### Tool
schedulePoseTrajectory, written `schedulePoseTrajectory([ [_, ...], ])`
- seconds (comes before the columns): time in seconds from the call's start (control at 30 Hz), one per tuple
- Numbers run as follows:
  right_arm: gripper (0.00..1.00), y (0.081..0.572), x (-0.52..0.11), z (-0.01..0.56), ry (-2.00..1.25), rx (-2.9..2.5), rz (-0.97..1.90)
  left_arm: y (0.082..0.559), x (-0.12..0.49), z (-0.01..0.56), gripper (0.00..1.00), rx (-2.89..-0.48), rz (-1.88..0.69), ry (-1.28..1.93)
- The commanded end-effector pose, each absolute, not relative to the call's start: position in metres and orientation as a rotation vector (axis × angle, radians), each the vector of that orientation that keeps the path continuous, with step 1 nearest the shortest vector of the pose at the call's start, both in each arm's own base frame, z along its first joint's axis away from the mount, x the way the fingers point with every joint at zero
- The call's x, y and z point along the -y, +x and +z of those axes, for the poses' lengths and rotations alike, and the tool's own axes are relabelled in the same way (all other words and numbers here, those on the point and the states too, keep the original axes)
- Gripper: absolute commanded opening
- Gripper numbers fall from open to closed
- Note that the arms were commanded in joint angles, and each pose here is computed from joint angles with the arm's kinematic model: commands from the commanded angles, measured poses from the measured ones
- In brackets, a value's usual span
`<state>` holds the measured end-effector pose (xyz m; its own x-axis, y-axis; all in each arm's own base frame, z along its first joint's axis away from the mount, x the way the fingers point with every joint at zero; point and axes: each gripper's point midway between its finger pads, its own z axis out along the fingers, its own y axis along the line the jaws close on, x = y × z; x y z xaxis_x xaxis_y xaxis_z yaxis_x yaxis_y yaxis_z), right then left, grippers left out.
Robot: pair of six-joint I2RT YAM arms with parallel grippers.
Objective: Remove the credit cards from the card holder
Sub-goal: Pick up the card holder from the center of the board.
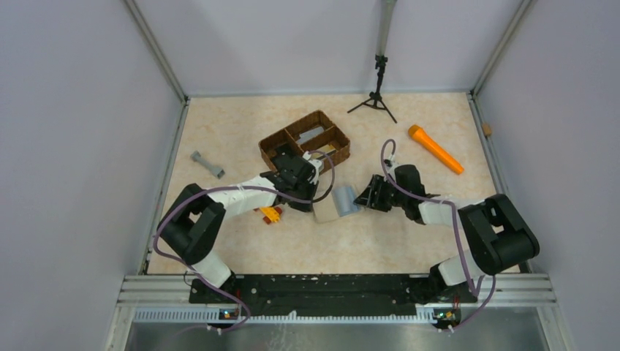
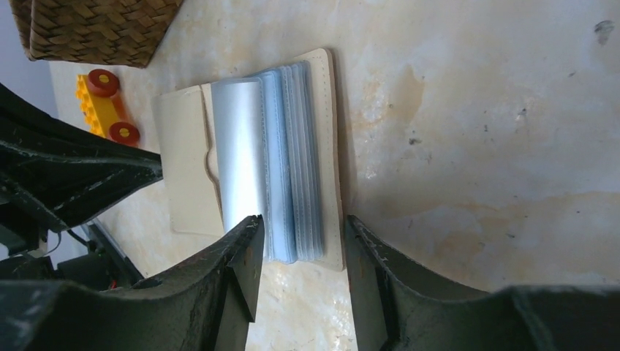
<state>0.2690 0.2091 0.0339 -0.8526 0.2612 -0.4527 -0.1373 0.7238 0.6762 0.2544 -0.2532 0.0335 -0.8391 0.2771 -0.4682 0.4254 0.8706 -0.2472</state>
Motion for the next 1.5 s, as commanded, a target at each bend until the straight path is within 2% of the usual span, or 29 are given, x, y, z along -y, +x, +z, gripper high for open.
schedulePoseTrajectory([
  [0.0, 0.44, 0.272, -0.228, 0.061, 0.055, -2.325, 1.131, 0.259, 0.256, 0.029, 0.0, -2.576, -0.488, 0.557],
  [0.33, 0.35, 0.266, -0.241, 0.103, 0.013, -2.21, 1.29, 0.258, 0.262, 0.019, 0.0, -2.587, -0.524, 0.576],
  [0.67, 0.3, 0.265, -0.243, 0.097, -0.029, -2.255, 1.27, 0.259, 0.264, 0.018, 0.0, -2.583, -0.528, 0.577],
  [1.47, 0.22, 0.27, -0.242, 0.076, -0.164, -2.394, 0.879, 0.259, 0.266, 0.018, 0.0, -2.579, -0.542, 0.587],
])
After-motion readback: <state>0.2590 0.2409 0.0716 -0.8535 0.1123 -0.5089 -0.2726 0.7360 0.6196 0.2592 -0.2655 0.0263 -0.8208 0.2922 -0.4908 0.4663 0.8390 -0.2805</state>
